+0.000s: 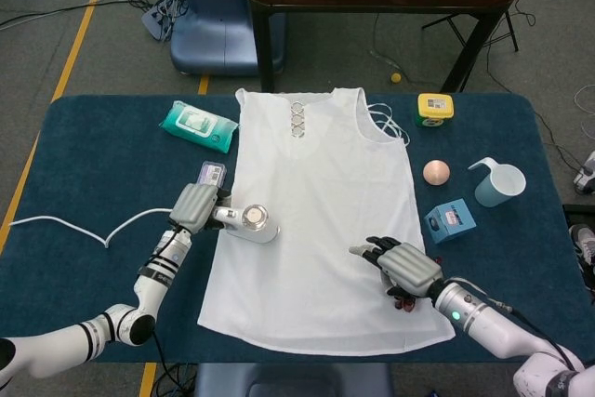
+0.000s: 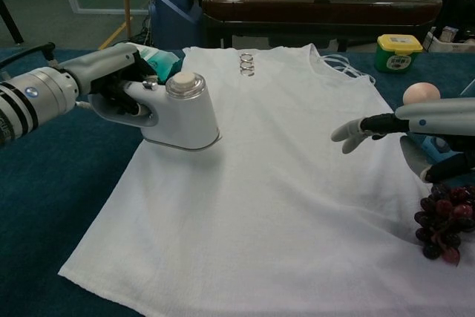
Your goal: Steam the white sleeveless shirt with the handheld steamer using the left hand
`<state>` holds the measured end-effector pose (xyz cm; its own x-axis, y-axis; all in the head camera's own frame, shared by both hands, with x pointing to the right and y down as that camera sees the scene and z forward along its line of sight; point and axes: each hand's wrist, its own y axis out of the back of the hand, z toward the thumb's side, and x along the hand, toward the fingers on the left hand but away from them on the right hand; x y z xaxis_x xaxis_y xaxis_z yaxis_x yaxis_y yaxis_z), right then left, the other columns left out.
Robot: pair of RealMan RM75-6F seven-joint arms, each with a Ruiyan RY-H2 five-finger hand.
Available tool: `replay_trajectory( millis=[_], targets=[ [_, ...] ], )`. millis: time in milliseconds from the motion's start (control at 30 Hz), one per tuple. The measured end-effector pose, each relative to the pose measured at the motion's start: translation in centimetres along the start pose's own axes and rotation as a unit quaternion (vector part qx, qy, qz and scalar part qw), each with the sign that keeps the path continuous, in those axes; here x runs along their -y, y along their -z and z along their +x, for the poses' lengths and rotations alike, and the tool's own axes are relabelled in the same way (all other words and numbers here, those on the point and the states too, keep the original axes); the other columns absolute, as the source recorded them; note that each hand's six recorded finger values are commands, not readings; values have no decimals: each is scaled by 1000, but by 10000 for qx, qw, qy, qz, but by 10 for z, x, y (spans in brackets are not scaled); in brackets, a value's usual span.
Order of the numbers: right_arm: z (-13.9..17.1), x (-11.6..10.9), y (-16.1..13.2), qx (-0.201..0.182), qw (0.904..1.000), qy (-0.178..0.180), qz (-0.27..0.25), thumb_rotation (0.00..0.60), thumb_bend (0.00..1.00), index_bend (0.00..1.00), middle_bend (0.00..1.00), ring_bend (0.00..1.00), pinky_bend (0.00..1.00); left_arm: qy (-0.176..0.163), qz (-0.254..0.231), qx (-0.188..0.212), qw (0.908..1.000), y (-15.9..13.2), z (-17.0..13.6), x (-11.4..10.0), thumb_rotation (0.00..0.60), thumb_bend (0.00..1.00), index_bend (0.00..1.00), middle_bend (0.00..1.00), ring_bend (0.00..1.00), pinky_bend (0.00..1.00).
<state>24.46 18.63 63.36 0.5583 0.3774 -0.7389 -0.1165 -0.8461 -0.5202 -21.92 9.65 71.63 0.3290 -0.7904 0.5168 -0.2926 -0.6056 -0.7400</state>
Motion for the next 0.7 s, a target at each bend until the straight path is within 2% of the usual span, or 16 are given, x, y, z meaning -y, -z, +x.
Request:
replay_trajectory(
  millis=[67,133,200,700],
  targets=[
    [-8,2,-4,-51,9999,-83,-27,600,889,12,164,29,9,21,44,22,10000,-6,5,4,600,227,868,837,711,672],
    [-16,5,-9,-120,9998,-182,-37,600,675,12,160,13,0,51,80,45,9999,-11,8,8,600,227,868,837,711,672],
    [-24,8,-15,-190,9994,-286,-44,600,589,12,157,7,0,79,106,70,9999,-16,11,12,600,227,868,837,711,672],
    [-64,31,-27,-269,9966,-745,-241,600,567,12,157,2,0,159,389,167,9990,-36,28,33,600,227,868,837,710,672]
  ],
)
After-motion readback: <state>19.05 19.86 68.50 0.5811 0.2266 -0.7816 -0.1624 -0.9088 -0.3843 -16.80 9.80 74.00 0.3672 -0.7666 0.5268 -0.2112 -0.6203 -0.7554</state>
